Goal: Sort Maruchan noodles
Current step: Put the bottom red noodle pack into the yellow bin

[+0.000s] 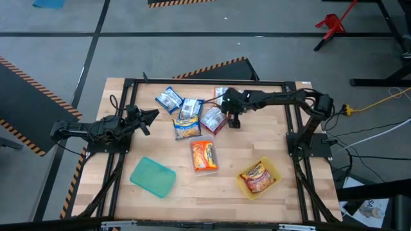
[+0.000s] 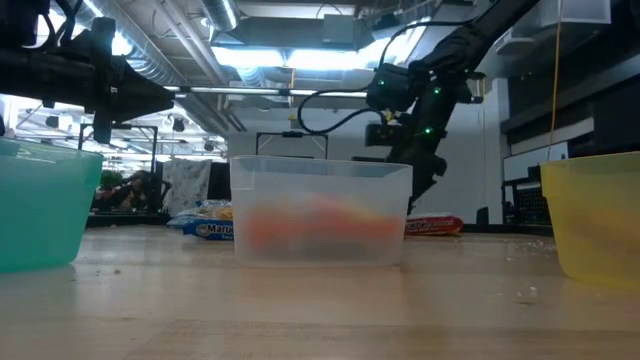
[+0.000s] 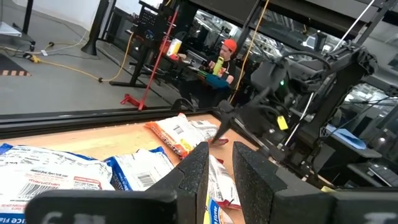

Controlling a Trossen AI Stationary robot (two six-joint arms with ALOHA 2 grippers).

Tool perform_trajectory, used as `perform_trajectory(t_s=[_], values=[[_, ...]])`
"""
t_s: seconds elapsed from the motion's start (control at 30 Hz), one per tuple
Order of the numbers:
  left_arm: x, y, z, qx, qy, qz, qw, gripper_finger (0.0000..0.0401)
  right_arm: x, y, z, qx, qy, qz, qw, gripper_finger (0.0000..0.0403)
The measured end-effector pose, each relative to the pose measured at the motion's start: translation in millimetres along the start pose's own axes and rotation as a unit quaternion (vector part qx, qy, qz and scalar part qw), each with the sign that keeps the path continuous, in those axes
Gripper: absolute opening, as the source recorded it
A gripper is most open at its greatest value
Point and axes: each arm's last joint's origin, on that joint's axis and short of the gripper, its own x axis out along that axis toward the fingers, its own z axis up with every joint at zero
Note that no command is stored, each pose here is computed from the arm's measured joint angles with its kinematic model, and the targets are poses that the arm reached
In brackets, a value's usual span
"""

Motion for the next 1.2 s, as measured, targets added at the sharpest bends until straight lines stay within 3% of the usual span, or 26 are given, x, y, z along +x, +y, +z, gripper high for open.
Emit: perform_trajectory(t_s=[0.13,0.43,0.53,0.7,1.03,1.1,1.2], values=[[0,0,0,0.000,0.000,0.000,1.000,0.0066,7,7,-1,-0.004,0.006,0.030,1.000,0.0363],[0,0,0,0.003,0.000,0.001,1.000,0.0066,36,1,9,-0.014,0.017,0.033,0.999,0.0362],[0,0,0,0.003,0.000,0.001,1.000,0.0066,41,0,13,-0.014,0.028,0.043,0.999,0.0346],[0,0,0,0.003,0.000,0.001,1.000,0.0066,43,-1,15,-0.001,0.041,0.051,0.998,0.0262],[0,0,0,0.004,0.000,0.001,1.000,0.0066,43,-2,16,0.024,0.042,0.039,0.998,0.0031],[0,0,0,0.004,0.000,0.001,1.000,0.0066,43,-2,16,0.027,0.043,0.040,0.998,0.0012],[0,0,0,0.003,0.000,0.001,1.000,0.0066,42,-2,17,0.043,0.049,0.042,0.997,0.0019]])
